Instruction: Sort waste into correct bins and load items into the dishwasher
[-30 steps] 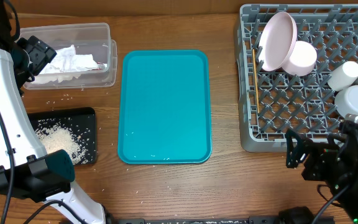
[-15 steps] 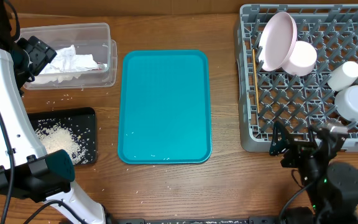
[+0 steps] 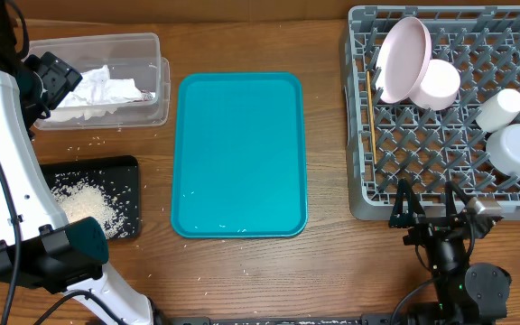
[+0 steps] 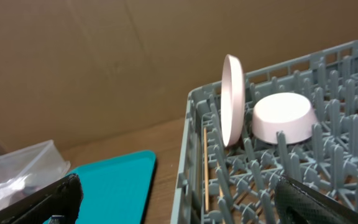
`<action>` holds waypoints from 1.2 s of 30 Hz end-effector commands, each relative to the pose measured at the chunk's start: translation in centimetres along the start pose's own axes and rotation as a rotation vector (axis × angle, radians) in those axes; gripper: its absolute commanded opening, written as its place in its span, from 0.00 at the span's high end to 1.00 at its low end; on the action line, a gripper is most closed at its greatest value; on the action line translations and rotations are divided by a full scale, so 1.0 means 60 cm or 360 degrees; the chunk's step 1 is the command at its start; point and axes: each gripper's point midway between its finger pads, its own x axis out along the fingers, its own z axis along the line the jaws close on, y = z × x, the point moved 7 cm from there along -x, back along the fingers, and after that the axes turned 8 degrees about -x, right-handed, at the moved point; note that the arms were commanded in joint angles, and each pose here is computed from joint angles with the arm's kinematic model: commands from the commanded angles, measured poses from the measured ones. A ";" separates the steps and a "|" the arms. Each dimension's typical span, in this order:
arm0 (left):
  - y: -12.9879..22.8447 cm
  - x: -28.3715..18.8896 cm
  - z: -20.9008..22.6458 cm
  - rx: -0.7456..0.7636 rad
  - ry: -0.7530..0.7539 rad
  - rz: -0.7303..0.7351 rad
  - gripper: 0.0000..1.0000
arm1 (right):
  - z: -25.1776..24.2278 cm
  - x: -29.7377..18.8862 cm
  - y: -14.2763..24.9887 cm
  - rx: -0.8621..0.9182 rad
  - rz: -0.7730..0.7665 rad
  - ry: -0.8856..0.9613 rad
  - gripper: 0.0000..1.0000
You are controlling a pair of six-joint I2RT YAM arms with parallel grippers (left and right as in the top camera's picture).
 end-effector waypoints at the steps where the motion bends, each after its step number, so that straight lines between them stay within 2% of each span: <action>1: 0.003 0.005 -0.004 0.0014 -0.0008 0.0015 0.00 | -0.007 -0.002 0.006 0.0001 -0.0061 0.0019 0.00; 15: 0.003 0.005 -0.004 0.0014 -0.0008 0.0015 0.00 | -0.019 0.028 0.048 0.0000 -0.0285 -0.0026 0.00; 21: 0.003 0.005 -0.004 0.0014 -0.0008 0.0015 0.00 | -0.024 0.028 0.047 -0.0004 -0.0301 0.0020 0.00; 30: 0.004 0.005 -0.005 0.0018 -0.0007 0.0016 0.00 | -0.035 0.033 0.097 0.0002 -0.0028 0.0085 0.00; 36: 0.004 0.005 -0.005 0.0016 -0.0007 0.0015 0.00 | -0.034 0.033 0.096 -0.0076 -0.0029 0.0075 0.00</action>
